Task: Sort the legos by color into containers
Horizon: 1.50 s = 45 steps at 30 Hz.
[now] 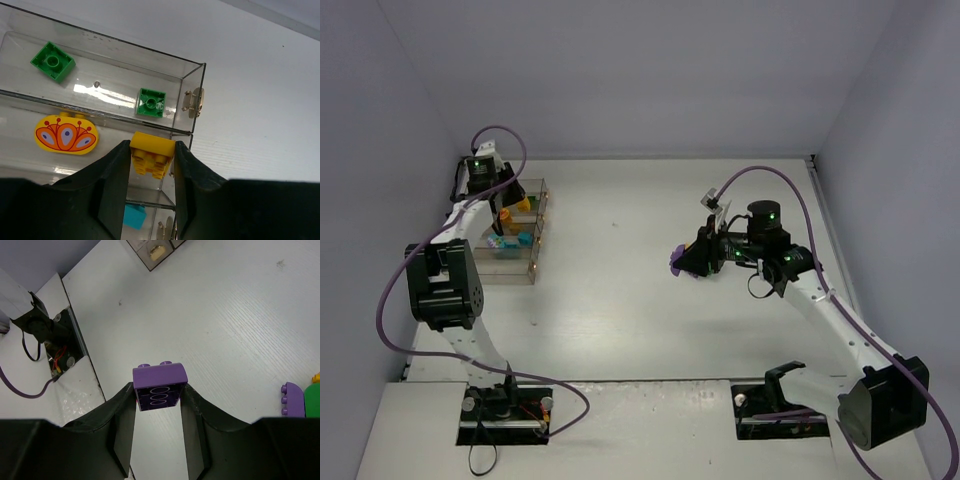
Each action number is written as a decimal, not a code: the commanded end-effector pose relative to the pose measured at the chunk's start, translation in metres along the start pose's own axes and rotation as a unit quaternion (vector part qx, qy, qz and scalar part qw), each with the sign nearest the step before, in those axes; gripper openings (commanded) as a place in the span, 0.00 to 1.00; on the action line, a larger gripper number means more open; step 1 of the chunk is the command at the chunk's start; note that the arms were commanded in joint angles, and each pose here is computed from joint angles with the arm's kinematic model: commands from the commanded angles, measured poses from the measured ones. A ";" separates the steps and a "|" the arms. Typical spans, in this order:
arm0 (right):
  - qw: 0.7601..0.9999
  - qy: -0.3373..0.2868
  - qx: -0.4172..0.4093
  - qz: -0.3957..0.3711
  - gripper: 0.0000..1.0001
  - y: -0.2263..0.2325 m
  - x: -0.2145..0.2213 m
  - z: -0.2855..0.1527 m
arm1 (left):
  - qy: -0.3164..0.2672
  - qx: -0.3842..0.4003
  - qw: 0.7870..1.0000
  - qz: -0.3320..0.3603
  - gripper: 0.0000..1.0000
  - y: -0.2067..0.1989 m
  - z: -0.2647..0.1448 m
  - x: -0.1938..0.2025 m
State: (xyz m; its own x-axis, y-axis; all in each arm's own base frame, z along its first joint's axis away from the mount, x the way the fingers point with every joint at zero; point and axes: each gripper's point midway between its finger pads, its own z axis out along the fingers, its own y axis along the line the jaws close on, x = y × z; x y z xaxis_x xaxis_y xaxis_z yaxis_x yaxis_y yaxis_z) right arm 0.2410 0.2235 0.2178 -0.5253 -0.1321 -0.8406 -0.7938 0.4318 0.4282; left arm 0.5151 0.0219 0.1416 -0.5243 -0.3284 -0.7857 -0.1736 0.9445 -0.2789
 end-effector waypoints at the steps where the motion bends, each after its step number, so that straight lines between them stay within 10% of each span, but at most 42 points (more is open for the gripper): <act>1: 0.999 -0.022 -0.004 -0.026 0.00 0.004 -0.016 -0.001 | -0.059 0.017 0.998 0.012 0.25 -0.013 -0.011 -0.041; 17: 0.999 -0.011 -0.016 -0.028 0.00 0.007 -0.018 0.010 | -0.047 0.027 0.998 -0.006 0.57 -0.020 -0.044 -0.035; 23: 0.998 -0.025 -0.025 -0.047 0.00 0.014 -0.025 0.013 | -0.038 0.165 0.986 0.000 0.58 -0.100 -0.096 -0.035; 32: 0.996 -0.034 -0.056 -0.058 0.00 0.025 -0.033 0.017 | 0.083 0.536 0.827 0.145 0.65 -0.275 -0.233 0.072; 45: 0.994 -0.038 -0.091 -0.044 0.00 0.036 -0.049 0.019 | 0.105 0.654 0.725 0.187 0.65 -0.300 -0.299 0.111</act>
State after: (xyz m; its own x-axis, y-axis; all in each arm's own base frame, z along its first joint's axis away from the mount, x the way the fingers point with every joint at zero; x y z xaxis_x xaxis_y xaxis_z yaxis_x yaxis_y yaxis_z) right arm 0.2397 0.2519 0.2325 -0.5087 -0.1339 -0.8504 -0.8334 0.3244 0.4475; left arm 0.2754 -0.2862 0.2505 -0.6417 0.1065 -0.7595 0.7568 0.2489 -0.6044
